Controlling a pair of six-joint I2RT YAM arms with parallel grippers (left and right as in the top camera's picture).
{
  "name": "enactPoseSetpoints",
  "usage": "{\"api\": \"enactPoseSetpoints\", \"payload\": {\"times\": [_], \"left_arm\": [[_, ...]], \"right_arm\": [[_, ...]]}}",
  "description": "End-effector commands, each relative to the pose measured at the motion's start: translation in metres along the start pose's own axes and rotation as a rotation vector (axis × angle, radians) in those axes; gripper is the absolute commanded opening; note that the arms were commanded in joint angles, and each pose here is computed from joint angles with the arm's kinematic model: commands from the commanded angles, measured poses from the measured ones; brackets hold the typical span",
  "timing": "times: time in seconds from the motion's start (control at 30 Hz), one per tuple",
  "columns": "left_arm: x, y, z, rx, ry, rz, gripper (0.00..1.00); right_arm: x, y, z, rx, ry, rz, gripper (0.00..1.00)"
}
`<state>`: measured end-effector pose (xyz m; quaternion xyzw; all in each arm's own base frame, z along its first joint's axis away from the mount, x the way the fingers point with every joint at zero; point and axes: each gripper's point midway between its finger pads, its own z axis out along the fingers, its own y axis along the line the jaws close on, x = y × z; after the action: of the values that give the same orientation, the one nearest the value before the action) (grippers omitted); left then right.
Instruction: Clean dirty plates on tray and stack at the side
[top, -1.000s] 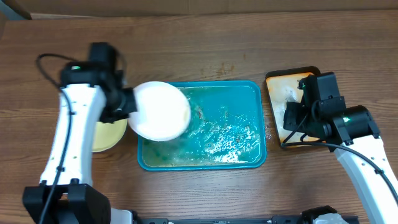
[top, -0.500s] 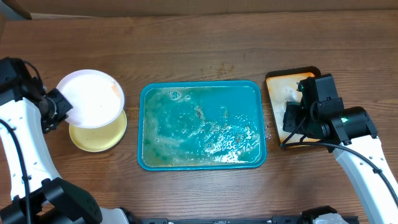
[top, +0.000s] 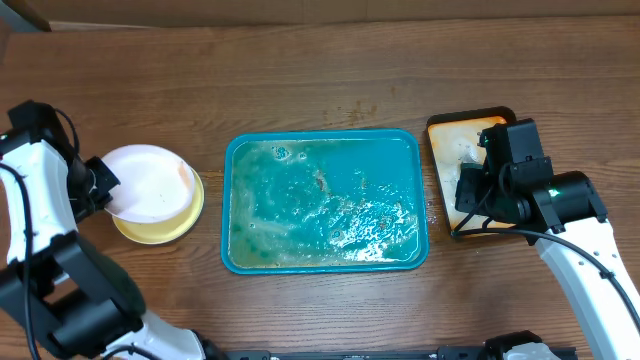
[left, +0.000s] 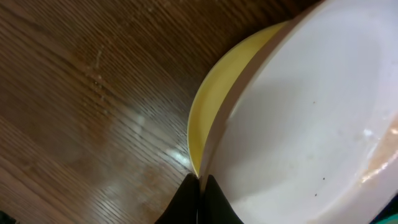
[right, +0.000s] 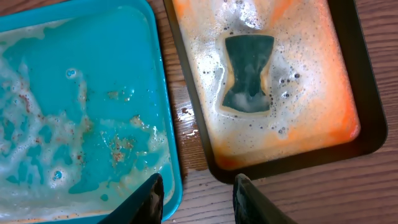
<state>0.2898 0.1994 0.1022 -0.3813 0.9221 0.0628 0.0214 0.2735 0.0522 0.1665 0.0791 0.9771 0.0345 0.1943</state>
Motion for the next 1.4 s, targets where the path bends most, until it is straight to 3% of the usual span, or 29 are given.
{"api": "enactPoseSetpoints", "payload": {"times": [0.0,0.07,0.17,0.27,0.37,0.47,0.57,0.9,1.17,1.37], "left_arm": [[0.001,0.004,0.012,-0.031,0.045,-0.023,0.21],[0.005,0.003,0.015,-0.03,0.065,-0.031,0.41],[0.006,-0.004,0.013,0.015,0.07,-0.033,0.47],[0.009,-0.016,0.003,0.095,0.07,-0.036,0.48],[0.014,-0.034,-0.016,0.223,0.059,-0.013,0.47],[0.024,-0.058,-0.049,0.366,0.017,0.068,0.44],[0.036,-0.071,-0.072,0.403,-0.02,0.131,0.44],[0.094,-0.116,-0.1,0.412,0.009,0.388,0.4],[0.108,-0.137,-0.104,0.42,0.004,0.472,0.4],[0.109,-0.139,-0.104,0.421,0.002,0.478,0.41]], "right_arm": [[-0.001,0.0,-0.002,0.003,-0.016,0.003,0.39],[-0.002,0.0,-0.002,0.001,-0.02,0.003,0.39],[-0.006,0.002,-0.002,-0.005,-0.037,-0.017,0.4],[-0.018,0.007,-0.003,-0.02,-0.086,-0.085,0.5],[-0.031,0.012,-0.002,-0.032,-0.134,-0.141,0.49],[-0.041,0.014,0.009,-0.034,-0.144,-0.14,0.15],[-0.047,0.014,0.029,-0.024,-0.119,-0.134,0.04],[-0.045,0.008,0.108,0.064,0.013,-0.129,0.04],[-0.029,-0.004,0.147,0.145,0.105,-0.088,0.04],[-0.006,0.027,0.156,-0.051,0.218,-0.121,0.04]]}}
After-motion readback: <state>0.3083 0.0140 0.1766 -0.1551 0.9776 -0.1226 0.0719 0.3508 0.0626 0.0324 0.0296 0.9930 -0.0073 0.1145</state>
